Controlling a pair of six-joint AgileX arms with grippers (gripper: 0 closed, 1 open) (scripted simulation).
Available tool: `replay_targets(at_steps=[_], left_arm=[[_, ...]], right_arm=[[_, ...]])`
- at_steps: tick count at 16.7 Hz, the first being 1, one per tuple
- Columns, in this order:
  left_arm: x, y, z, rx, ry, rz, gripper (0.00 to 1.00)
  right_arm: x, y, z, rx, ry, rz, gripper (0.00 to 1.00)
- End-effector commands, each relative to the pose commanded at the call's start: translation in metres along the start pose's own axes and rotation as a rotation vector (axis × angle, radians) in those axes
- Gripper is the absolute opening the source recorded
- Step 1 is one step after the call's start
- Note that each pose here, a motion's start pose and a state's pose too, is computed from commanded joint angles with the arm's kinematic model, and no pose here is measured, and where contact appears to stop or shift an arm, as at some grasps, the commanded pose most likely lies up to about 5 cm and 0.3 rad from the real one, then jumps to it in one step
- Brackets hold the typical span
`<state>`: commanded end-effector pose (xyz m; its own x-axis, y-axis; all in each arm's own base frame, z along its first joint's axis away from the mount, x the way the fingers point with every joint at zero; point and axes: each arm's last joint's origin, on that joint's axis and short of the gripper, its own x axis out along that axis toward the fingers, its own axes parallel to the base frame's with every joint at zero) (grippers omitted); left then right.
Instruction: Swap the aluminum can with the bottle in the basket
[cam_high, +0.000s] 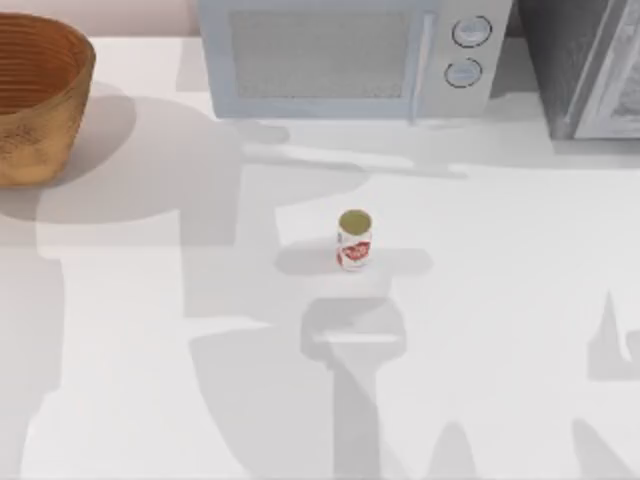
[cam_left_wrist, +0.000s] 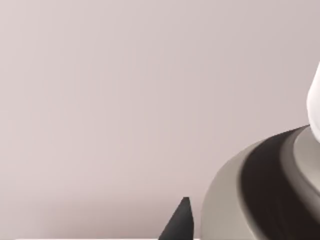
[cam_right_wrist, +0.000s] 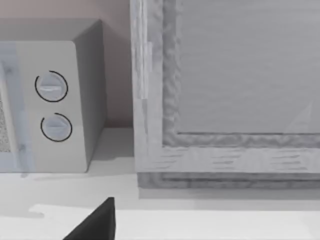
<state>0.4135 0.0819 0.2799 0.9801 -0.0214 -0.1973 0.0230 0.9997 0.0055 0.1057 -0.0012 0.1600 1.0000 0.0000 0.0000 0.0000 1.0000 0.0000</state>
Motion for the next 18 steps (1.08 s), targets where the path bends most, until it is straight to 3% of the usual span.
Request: replay_targets(at_steps=[13, 18], left_arm=[[0.0, 0.0, 0.0, 0.0, 0.0, 0.0, 0.98], [0.0, 0.0, 0.0, 0.0, 0.0, 0.0, 1.0]], right_arm=[[0.0, 0.0, 0.0, 0.0, 0.0, 0.0, 1.0], [0.0, 0.0, 0.0, 0.0, 0.0, 0.0, 1.0]])
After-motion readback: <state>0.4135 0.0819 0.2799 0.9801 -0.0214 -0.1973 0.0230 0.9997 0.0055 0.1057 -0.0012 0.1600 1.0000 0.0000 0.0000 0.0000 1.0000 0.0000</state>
